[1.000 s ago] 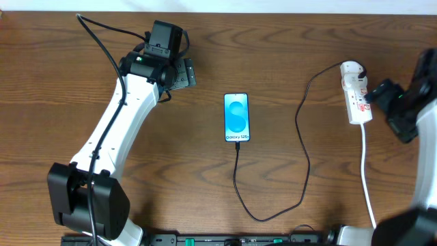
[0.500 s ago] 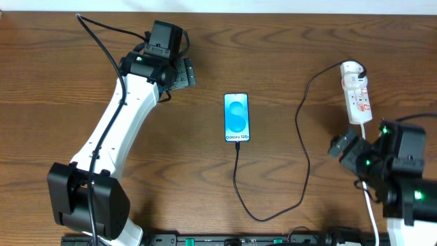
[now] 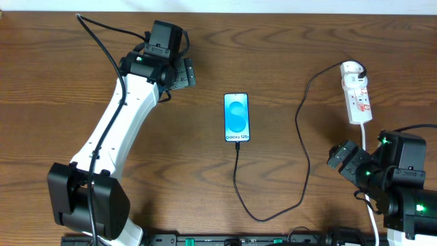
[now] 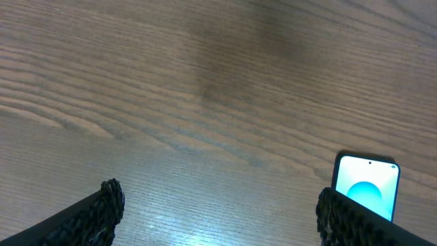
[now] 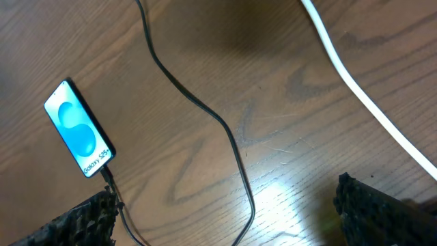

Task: Plug charger to phone and switch on socket

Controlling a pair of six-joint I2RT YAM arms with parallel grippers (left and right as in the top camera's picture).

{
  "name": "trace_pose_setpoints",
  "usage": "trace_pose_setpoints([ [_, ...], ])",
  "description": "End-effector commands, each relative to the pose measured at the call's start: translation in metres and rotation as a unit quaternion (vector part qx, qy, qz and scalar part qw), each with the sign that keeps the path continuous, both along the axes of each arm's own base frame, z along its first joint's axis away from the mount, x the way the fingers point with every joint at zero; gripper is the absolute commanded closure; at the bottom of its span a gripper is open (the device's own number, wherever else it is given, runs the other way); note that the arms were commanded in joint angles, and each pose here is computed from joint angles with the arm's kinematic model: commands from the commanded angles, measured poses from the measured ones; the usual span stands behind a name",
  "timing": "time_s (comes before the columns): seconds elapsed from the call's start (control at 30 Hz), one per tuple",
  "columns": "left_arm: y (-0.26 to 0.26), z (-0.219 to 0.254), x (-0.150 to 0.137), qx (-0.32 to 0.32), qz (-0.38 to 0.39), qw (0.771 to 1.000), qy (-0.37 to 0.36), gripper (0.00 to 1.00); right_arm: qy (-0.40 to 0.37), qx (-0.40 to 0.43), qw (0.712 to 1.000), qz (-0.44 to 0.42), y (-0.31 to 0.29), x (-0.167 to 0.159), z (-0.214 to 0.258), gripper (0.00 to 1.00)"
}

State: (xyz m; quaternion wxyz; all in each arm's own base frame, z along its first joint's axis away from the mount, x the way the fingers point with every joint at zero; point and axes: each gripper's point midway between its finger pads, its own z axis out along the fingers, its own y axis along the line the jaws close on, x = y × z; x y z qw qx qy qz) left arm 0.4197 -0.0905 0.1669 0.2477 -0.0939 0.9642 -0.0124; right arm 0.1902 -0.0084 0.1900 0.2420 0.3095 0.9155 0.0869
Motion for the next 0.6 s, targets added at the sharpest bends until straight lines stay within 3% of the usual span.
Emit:
trace_pose_setpoints([
  [0.0, 0.003, -0.002, 0.001, 0.007, 0.006, 1.0, 0.001, 0.09, 0.005, -0.001, 1.0, 0.008, 0.001, -0.002, -0.003, 0.01],
  [0.33, 0.003, -0.002, 0.001, 0.007, 0.006, 1.0, 0.001, 0.08, -0.003, -0.014, 1.0, 0.026, 0.001, -0.004, -0.005, 0.01],
  [0.57, 0.003, -0.002, 0.001, 0.007, 0.007, 1.0, 0.001, 0.09, -0.132, -0.038, 0.985, 0.1, 0.012, 0.02, -0.008, 0.01],
])
